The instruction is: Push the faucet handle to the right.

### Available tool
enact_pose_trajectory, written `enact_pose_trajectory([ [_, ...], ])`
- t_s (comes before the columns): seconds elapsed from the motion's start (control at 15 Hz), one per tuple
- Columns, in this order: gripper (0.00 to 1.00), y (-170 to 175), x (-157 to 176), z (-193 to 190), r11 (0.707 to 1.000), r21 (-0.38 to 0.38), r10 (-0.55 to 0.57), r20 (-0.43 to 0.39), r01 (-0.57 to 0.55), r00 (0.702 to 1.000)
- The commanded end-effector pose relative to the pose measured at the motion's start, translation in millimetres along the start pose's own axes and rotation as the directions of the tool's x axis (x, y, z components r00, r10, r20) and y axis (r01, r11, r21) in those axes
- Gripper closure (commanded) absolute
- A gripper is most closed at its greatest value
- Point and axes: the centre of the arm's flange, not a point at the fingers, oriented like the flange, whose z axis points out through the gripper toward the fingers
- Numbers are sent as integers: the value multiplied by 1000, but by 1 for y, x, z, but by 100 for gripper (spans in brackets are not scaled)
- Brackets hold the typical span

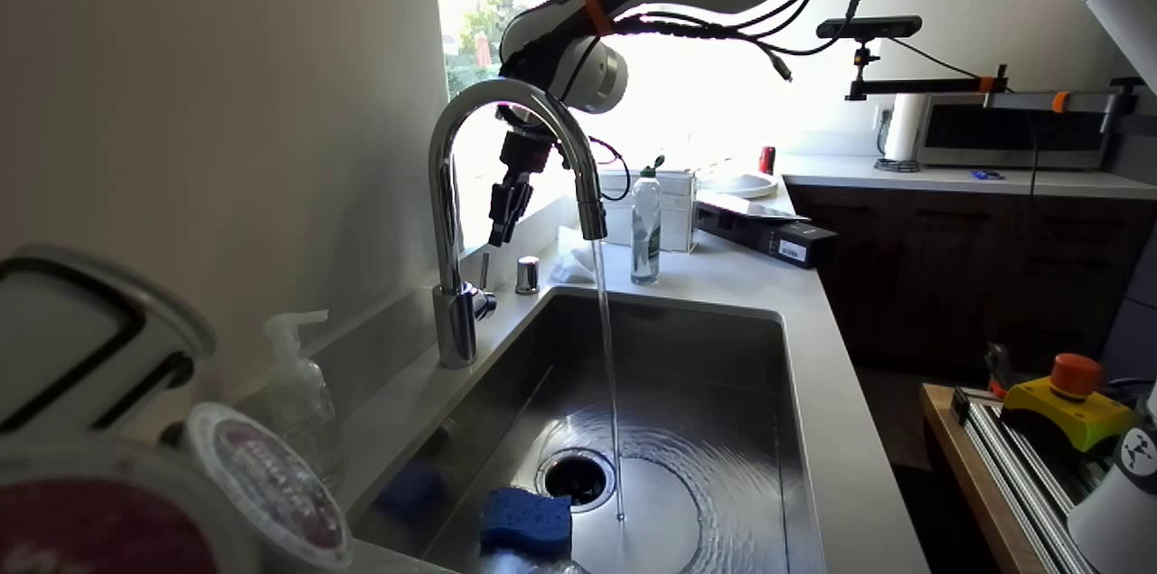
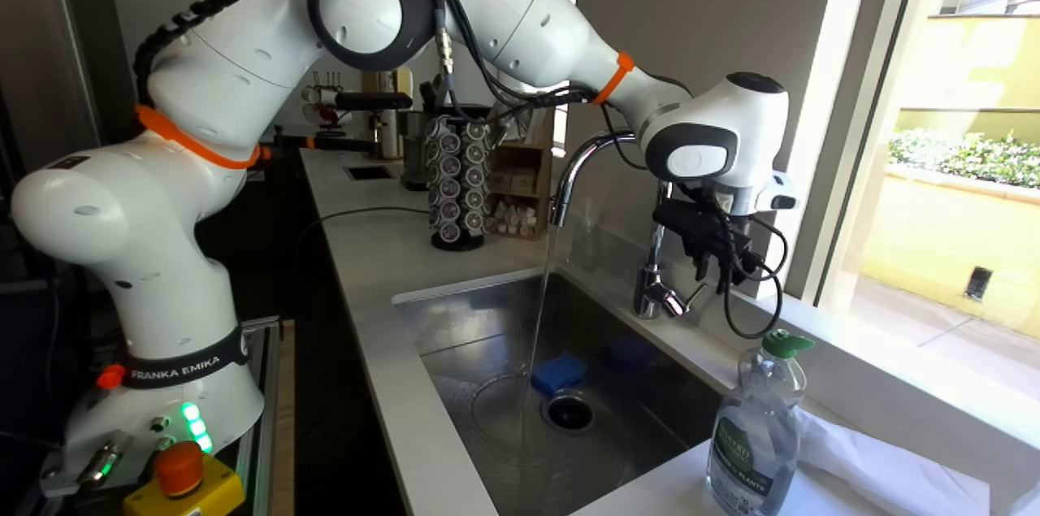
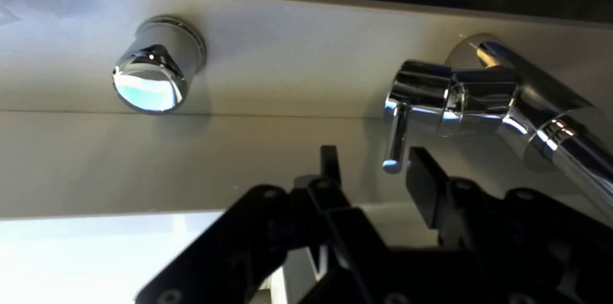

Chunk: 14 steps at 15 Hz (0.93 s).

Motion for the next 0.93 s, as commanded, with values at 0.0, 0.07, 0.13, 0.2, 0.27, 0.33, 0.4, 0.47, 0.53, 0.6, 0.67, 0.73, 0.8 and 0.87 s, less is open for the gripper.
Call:
enact_pose_trajectory([
  [0.0, 25, -4, 7, 4, 999, 51, 3, -5, -2, 1000],
  [0.07, 18, -6, 7, 6, 998, 62, 2, -5, -1, 1000],
  [0.13, 12, -7, 9, 9, 998, 66, 5, -2, -5, 1000],
  [0.2, 8, -9, 9, 12, 997, 73, 4, 0, -4, 1000],
  [0.27, 10, -10, 10, 13, 997, 71, 6, -1, -6, 1000],
  [0.33, 20, -11, 10, 15, 997, 75, 5, 1, -5, 1000],
  [0.4, 35, -11, 10, 17, 997, 77, 5, 0, -5, 1000],
  [0.47, 36, -11, 10, 18, 997, 79, 5, 2, -5, 1000],
  [0.53, 44, -11, 10, 20, 997, 80, 4, 4, -5, 1000],
  [0.6, 53, -11, 9, 22, 997, 81, 4, 5, -5, 1000],
  [0.67, 62, -10, 9, 24, 997, 80, 4, 6, -4, 1000],
  [0.73, 69, -10, 9, 25, 997, 79, 3, 5, -4, 1000],
  [0.8, 76, -9, 10, 26, 997, 78, 4, 5, -5, 1000],
  [0.87, 85, -8, 10, 27, 997, 78, 5, 4, -5, 1000],
])
